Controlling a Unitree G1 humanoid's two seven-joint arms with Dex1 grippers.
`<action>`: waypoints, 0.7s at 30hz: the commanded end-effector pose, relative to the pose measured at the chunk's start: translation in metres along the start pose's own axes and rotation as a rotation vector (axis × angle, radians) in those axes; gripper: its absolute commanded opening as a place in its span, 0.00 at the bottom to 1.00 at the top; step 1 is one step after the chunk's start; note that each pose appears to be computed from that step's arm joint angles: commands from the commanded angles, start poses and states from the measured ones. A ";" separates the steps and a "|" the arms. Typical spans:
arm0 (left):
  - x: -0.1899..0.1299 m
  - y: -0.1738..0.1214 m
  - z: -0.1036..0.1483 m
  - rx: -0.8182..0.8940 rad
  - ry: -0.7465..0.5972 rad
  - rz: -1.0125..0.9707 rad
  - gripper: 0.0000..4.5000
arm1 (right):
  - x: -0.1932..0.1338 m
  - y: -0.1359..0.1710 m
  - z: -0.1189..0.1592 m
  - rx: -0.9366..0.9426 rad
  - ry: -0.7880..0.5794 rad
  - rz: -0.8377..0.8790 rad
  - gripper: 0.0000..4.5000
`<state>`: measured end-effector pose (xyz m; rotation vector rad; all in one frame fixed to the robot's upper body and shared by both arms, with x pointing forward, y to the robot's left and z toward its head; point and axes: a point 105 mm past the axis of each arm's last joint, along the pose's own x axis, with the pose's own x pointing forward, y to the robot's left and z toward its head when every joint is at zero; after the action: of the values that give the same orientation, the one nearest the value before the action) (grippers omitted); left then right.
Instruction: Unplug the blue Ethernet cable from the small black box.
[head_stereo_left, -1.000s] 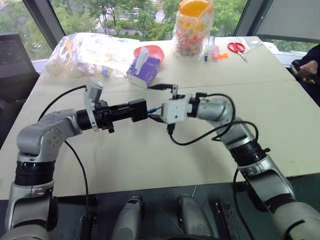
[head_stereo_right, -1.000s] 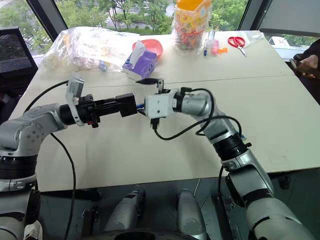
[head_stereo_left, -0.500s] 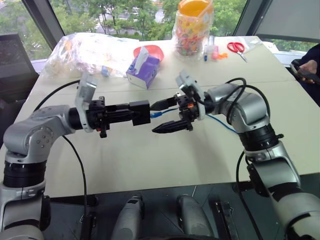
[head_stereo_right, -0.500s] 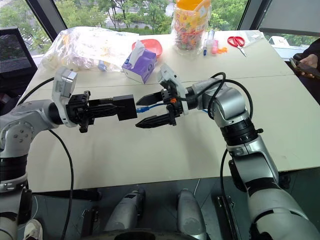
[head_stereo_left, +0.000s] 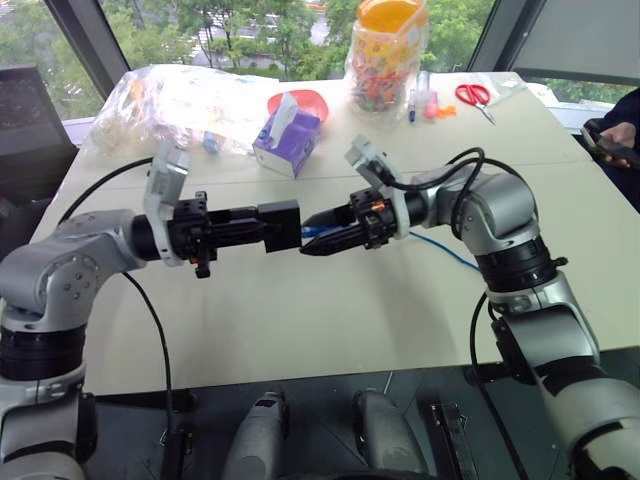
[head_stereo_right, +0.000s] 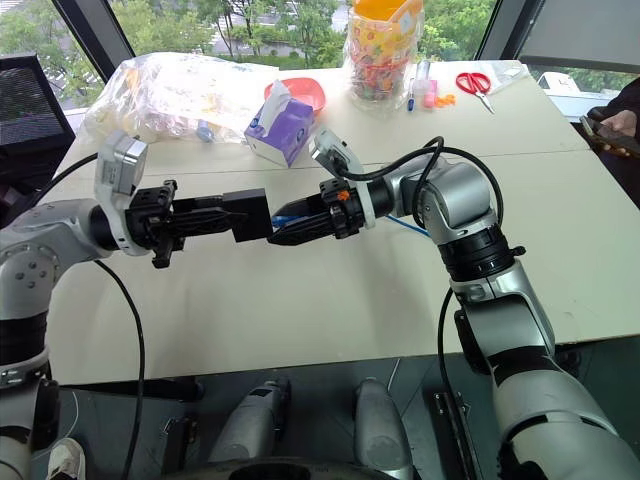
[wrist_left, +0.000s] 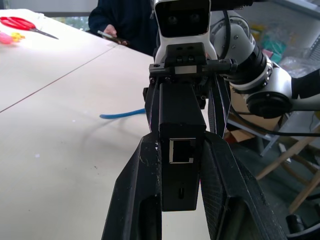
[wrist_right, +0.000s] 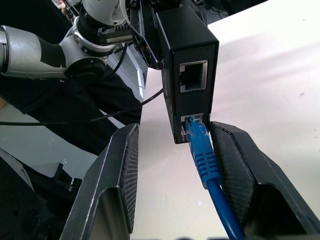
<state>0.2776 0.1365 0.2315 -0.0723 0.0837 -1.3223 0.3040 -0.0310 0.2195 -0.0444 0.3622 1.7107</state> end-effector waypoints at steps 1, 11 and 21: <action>-0.004 -0.005 0.008 0.040 -0.008 -0.002 0.10 | -0.001 0.007 0.012 -0.046 -0.004 0.030 0.51; -0.004 -0.007 0.007 0.048 0.010 -0.016 0.10 | -0.001 0.007 0.010 -0.049 0.007 0.037 0.11; -0.004 -0.013 0.004 0.055 0.043 -0.041 0.10 | -0.003 0.009 0.006 -0.029 0.028 0.065 0.11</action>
<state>0.2668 0.1353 0.2311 -0.0415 0.0998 -1.3725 0.2993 -0.0309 0.2165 -0.0674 0.3899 1.7531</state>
